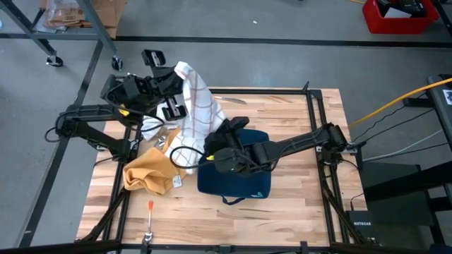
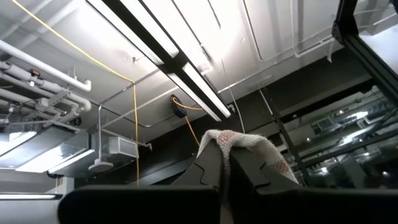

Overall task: Fold towel
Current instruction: Fold the white-and-brown checkered towel

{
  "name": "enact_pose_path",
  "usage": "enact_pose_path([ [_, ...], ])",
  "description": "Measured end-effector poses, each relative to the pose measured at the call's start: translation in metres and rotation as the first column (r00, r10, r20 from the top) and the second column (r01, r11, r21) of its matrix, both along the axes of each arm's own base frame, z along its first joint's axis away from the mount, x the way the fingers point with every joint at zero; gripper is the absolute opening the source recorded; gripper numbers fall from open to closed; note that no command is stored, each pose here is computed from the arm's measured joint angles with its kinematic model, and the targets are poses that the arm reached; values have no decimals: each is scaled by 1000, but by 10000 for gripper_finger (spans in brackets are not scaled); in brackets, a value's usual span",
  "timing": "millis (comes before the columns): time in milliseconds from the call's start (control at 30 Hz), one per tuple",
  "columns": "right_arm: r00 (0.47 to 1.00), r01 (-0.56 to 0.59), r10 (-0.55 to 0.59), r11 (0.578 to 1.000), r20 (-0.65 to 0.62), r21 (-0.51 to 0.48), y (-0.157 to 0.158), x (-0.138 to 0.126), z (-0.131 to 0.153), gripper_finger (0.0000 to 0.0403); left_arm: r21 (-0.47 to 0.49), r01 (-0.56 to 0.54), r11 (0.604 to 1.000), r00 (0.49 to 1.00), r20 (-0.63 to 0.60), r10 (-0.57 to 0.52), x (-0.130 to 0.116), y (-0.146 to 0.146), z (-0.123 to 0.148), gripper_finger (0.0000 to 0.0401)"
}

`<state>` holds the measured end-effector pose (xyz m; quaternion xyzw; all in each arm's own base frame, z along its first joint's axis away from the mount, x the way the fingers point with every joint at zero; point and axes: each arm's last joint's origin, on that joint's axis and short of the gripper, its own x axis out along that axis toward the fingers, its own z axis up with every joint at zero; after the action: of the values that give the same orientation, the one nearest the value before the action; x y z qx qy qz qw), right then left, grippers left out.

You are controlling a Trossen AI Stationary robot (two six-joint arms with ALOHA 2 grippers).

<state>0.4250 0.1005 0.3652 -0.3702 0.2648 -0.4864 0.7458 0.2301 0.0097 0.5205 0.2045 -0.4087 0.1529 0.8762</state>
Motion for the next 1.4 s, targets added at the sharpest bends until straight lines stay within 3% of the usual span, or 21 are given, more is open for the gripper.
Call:
enact_pose_path([
  [167, 998, 59, -60, 997, -32, -49, 9, -17, 18, 14, 0, 0, 1000, 1000, 22, 0, -9, 0, 4, 0],
  [300, 999, 38, -39, 998, -21, -46, 15, -35, 40, 4, 0, 0, 1000, 1000, 9, 0, -12, 0, 5, 0],
  [700, 970, 23, -38, 998, 241, 64, -12, -117, 130, 3, 9, 32, 999, 999, -19, -32, -15, -3, 6, 0],
  [867, 906, -37, -22, 991, 423, 131, -27, -156, 166, 2, 9, 78, 997, 996, 37, -78, -19, -9, 9, 0],
  [1000, 830, -159, 58, 978, 555, 135, -38, -186, 190, 2, -20, 157, 987, 978, 141, -152, -27, -12, 14, 0],
  [1233, 596, -429, 281, 903, 752, 2, -47, -217, 220, 2, -95, 308, 946, 938, 197, -286, -30, -13, 16, 0],
  [1300, 585, -453, 302, 891, 753, -6, -46, -219, 220, 2, -101, 358, 928, 922, 197, -334, -29, -13, 15, 0],
  [1400, 633, -437, 290, 899, 718, 22, -42, -218, 216, 2, -90, 397, 914, 906, 200, -373, -31, -14, 16, 0],
])
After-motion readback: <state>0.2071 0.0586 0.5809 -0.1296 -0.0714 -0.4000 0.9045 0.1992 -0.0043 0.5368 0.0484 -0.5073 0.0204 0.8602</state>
